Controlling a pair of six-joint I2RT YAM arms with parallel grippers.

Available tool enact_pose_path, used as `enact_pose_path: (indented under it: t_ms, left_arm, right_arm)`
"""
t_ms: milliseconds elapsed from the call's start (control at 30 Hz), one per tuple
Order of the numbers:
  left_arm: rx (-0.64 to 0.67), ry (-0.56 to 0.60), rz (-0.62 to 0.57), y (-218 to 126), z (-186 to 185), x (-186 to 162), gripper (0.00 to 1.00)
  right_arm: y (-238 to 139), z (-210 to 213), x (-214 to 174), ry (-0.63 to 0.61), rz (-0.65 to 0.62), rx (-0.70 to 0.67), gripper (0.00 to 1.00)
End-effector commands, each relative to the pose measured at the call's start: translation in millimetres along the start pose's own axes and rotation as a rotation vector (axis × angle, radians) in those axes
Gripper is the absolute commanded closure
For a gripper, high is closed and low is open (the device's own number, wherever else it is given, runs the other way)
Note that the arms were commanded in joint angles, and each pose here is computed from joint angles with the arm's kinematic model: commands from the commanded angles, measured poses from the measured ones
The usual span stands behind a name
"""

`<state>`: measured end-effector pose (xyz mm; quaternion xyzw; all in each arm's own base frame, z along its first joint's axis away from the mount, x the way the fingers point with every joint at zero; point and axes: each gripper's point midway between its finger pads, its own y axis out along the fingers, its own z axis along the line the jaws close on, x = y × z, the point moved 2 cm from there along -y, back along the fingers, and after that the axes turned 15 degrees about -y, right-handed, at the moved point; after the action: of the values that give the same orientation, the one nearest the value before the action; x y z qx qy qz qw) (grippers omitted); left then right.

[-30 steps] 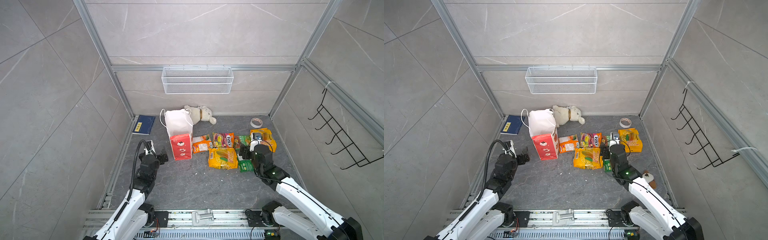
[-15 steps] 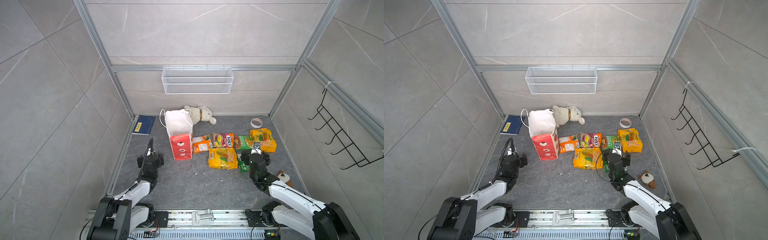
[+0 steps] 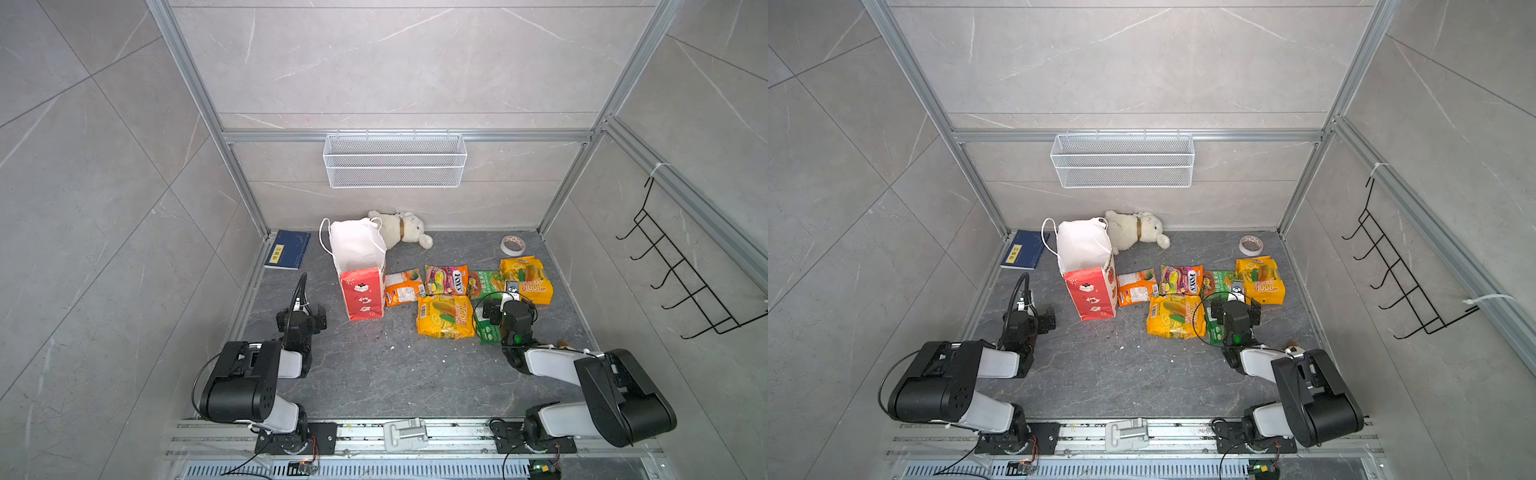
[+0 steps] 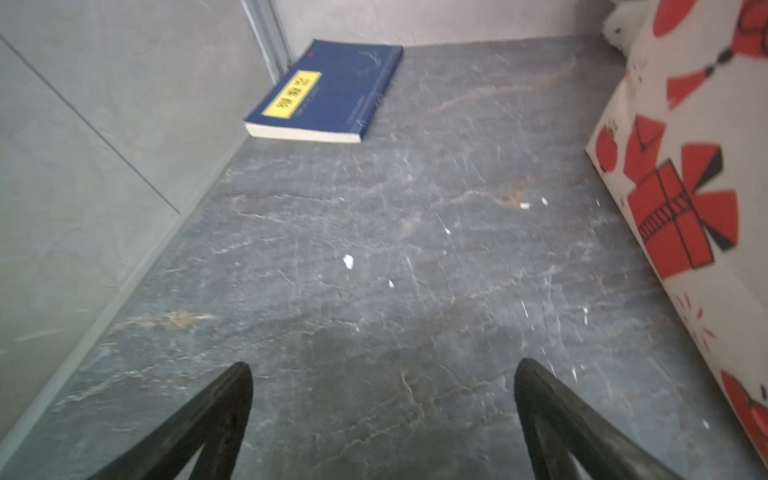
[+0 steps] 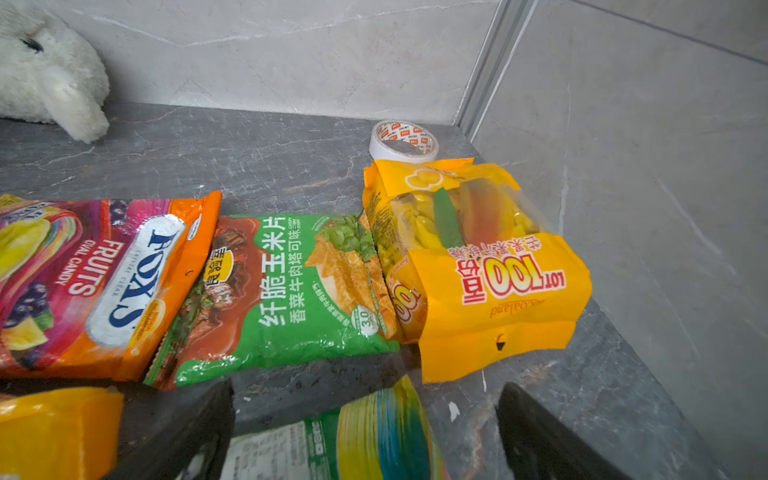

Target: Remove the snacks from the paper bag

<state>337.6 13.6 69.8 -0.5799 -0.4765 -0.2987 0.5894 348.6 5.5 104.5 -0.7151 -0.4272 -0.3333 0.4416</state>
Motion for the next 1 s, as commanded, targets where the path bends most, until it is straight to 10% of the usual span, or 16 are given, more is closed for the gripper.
enact_pose_path:
  t_ms: [0,967]
  left_arm:
    - [-0.095,0.009,-0.110,-1,-18,30,0.01]
    - [-0.091,-0.100,0.009,19,1,34,0.00]
  right_arm:
    - [7,0,15,0.069,-0.077,0.043,0.00]
    - [17,3,4,0.081,-0.057,0.089,0.01]
